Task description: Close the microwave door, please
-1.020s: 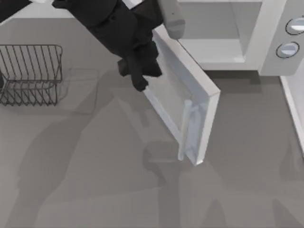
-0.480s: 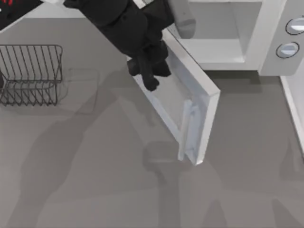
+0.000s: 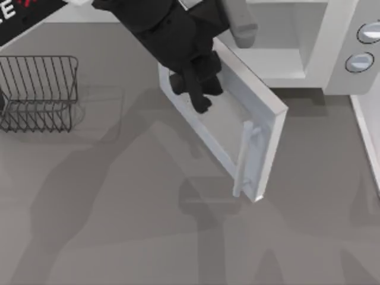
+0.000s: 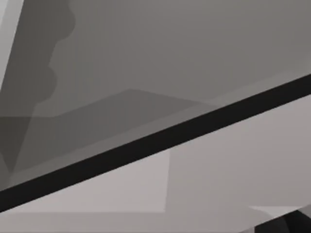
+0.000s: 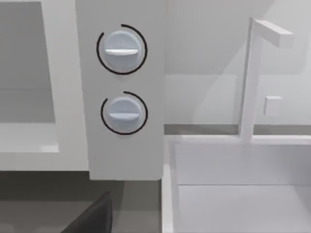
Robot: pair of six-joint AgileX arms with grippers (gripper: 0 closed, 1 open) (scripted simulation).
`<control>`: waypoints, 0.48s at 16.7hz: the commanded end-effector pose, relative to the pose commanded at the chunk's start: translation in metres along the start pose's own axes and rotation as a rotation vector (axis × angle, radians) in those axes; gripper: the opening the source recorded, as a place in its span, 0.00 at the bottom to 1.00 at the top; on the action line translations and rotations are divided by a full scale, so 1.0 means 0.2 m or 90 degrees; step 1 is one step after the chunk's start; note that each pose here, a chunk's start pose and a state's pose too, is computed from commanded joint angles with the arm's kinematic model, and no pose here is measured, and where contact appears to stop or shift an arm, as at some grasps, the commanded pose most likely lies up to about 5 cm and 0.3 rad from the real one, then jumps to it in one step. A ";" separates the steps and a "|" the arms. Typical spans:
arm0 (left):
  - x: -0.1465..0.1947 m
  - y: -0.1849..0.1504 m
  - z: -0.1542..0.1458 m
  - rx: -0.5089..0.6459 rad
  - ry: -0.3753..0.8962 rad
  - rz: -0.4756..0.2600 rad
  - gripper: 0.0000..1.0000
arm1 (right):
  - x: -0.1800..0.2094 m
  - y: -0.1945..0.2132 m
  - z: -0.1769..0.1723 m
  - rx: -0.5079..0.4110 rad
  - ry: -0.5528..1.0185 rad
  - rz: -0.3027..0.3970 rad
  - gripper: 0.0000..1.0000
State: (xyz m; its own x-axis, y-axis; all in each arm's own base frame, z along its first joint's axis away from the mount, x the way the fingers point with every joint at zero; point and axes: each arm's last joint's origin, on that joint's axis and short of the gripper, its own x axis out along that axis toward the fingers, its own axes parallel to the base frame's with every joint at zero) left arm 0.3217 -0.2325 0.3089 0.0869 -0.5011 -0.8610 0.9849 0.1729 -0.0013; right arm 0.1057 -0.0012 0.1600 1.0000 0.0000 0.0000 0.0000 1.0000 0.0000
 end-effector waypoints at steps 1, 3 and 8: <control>0.00 0.00 0.01 0.001 -0.001 0.001 0.00 | 0.00 0.00 0.00 0.000 0.000 0.000 1.00; 0.03 -0.01 0.04 -0.002 0.004 -0.004 0.00 | 0.00 0.00 0.00 0.000 0.000 0.000 1.00; 0.05 -0.02 0.08 0.000 0.001 -0.001 0.00 | 0.00 0.00 0.00 0.000 0.000 0.000 1.00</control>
State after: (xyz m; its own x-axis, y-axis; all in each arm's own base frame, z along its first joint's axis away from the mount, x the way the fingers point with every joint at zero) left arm 0.3214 -0.2517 0.3086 0.0859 -0.5005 -0.8615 0.9849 0.1731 -0.0023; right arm 0.1057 -0.0012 0.1600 1.0000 0.0000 0.0000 0.0000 1.0000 0.0000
